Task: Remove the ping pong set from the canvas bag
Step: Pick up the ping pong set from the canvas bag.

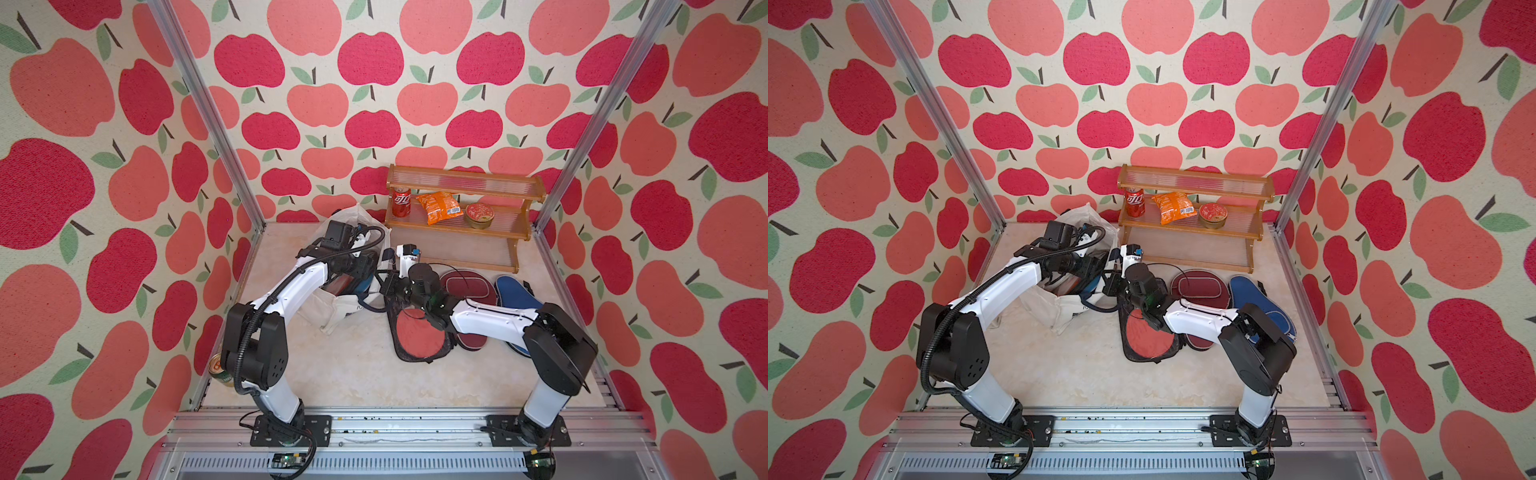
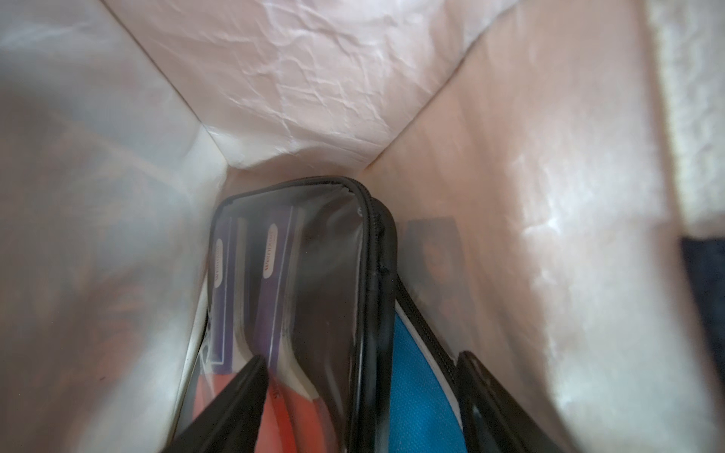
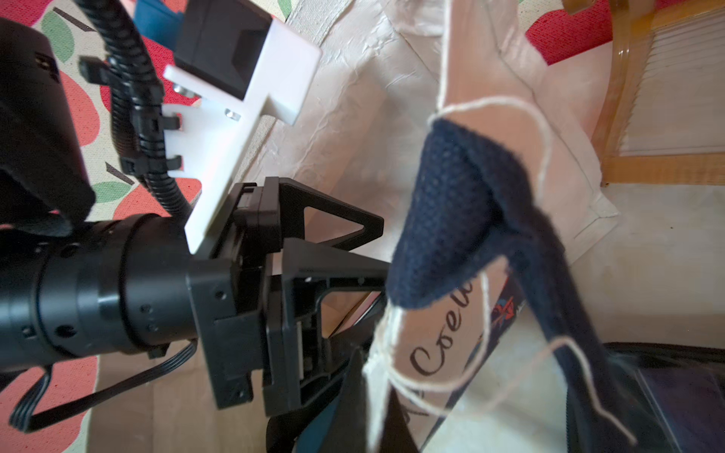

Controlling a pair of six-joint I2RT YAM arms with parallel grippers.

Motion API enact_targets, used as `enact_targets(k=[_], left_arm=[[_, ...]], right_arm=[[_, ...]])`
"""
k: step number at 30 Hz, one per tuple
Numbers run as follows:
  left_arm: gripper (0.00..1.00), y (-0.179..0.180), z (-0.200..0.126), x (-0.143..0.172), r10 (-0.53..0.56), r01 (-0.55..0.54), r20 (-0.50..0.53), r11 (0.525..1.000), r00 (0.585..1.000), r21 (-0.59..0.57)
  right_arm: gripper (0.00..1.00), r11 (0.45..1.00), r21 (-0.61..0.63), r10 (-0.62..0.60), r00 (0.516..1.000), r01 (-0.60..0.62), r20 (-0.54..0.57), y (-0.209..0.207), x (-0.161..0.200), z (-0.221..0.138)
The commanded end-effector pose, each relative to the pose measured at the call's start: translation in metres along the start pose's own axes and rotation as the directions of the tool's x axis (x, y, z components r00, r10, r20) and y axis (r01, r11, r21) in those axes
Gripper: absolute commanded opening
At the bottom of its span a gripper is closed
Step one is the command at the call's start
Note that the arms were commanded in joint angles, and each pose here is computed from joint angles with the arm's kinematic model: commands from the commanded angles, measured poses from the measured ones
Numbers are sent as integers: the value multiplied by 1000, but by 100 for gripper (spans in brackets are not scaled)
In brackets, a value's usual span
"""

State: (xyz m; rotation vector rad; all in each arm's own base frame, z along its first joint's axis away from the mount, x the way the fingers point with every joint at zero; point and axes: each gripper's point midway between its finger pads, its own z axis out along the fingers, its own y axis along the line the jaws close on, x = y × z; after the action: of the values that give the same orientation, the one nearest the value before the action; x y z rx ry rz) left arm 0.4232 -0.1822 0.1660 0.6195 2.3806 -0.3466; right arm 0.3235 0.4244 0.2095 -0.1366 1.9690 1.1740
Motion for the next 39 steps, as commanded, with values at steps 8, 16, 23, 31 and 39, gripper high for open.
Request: enact_targets(k=[8,16,23,31,39], left_arm=[[70,22,37,14,8,-11,-55,998,998,-63],[43,33,46,11,-33,26,-75,995,997,-96],[20,32,31,-11,-59,56,-38,995,998,-84],[0,32,-1,-39,-104,107,44,991,994,-77],[0,33,-41,-57,-118,127,134,990,984,-59]], right_arm=[[0,993,-116,13,989,5,149,37,-48,-15],[0,993,-118,6,990,11,143,39,-46,-21],[0,994,-107,4,990,11,142,35,-43,-26],[0,995,-99,7,993,5,122,29,-34,-27],[0,996,-93,9,996,0,94,26,-27,-19]])
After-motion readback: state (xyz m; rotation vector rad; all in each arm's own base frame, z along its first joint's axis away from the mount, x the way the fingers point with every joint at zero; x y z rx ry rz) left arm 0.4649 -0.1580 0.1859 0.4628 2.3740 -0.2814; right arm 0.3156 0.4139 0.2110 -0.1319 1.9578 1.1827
